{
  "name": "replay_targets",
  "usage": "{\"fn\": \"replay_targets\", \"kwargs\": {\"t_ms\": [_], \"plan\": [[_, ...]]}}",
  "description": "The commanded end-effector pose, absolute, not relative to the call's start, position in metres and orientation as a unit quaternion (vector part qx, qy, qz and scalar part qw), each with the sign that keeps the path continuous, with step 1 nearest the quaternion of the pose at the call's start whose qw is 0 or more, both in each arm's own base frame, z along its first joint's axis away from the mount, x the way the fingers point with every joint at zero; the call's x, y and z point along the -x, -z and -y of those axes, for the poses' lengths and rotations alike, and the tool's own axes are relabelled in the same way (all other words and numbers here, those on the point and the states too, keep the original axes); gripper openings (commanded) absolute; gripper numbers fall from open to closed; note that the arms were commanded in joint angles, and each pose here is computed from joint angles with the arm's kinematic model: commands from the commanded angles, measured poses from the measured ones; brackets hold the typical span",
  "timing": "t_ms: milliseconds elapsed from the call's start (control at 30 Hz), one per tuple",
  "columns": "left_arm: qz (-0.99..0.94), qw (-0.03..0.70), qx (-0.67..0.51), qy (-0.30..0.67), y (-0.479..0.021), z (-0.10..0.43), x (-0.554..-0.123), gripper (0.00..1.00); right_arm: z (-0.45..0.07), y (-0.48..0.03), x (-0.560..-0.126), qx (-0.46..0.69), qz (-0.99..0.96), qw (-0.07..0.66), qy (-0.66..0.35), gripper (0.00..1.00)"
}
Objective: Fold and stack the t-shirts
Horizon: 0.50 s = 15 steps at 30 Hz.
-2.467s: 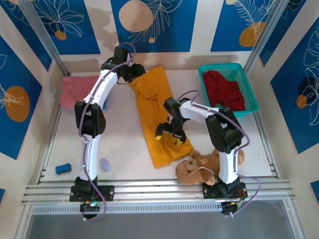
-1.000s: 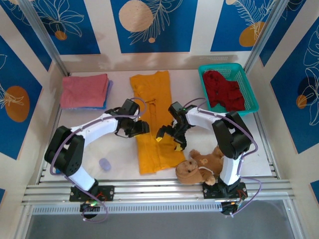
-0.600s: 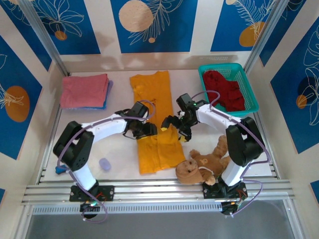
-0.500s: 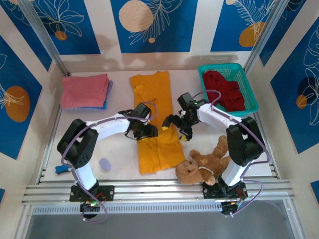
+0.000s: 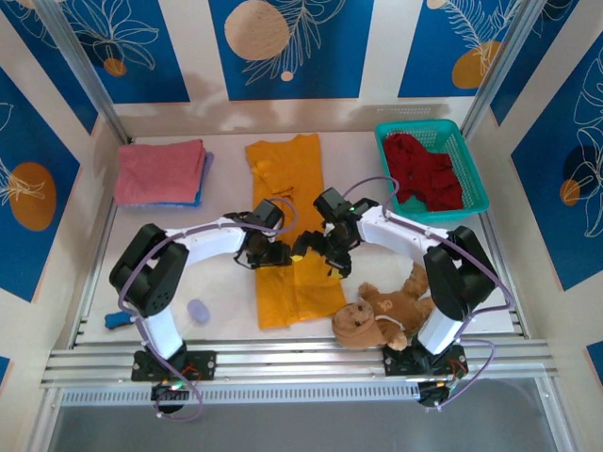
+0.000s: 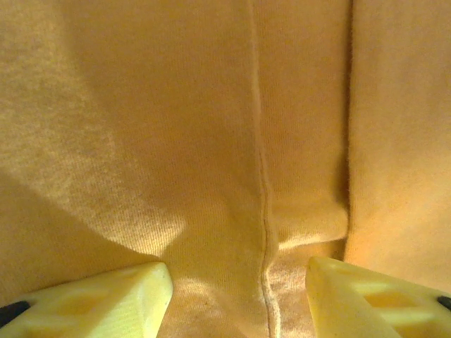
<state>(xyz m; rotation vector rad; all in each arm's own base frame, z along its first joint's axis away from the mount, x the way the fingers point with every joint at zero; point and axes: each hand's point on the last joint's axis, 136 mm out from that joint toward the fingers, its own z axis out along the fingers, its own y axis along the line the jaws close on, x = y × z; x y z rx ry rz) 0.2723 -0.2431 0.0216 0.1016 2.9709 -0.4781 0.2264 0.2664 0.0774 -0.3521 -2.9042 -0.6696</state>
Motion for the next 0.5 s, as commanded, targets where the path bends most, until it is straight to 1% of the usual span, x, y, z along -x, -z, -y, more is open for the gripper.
{"fn": "replay_targets", "kwargs": {"t_ms": [0, 200, 367, 400, 467], "plan": [[-0.998, 0.007, -0.022, 0.058, 0.012, 0.182, -0.241, 0.59, -0.264, -0.076, -0.213, 0.135, 0.968, 0.07, 0.2, 1.0], [-0.996, 0.008, -0.017, 0.089, 0.005, 0.174, -0.239, 0.59, -0.262, -0.076, -0.202, 0.144, 0.971, 0.066, 0.18, 0.99], [-0.995, 0.017, -0.036, 0.09, -0.002, 0.173, -0.24, 0.59, -0.258, -0.077, -0.192, 0.129, 0.98, 0.061, 0.14, 0.95], [-0.995, 0.018, -0.038, 0.096, -0.005, 0.175, -0.241, 0.59, -0.257, -0.076, -0.189, 0.126, 0.981, 0.061, 0.134, 0.93], [-0.991, 0.03, -0.04, 0.125, -0.016, 0.185, -0.243, 0.59, -0.259, -0.074, -0.181, 0.119, 0.983, 0.066, 0.126, 0.88]]}}
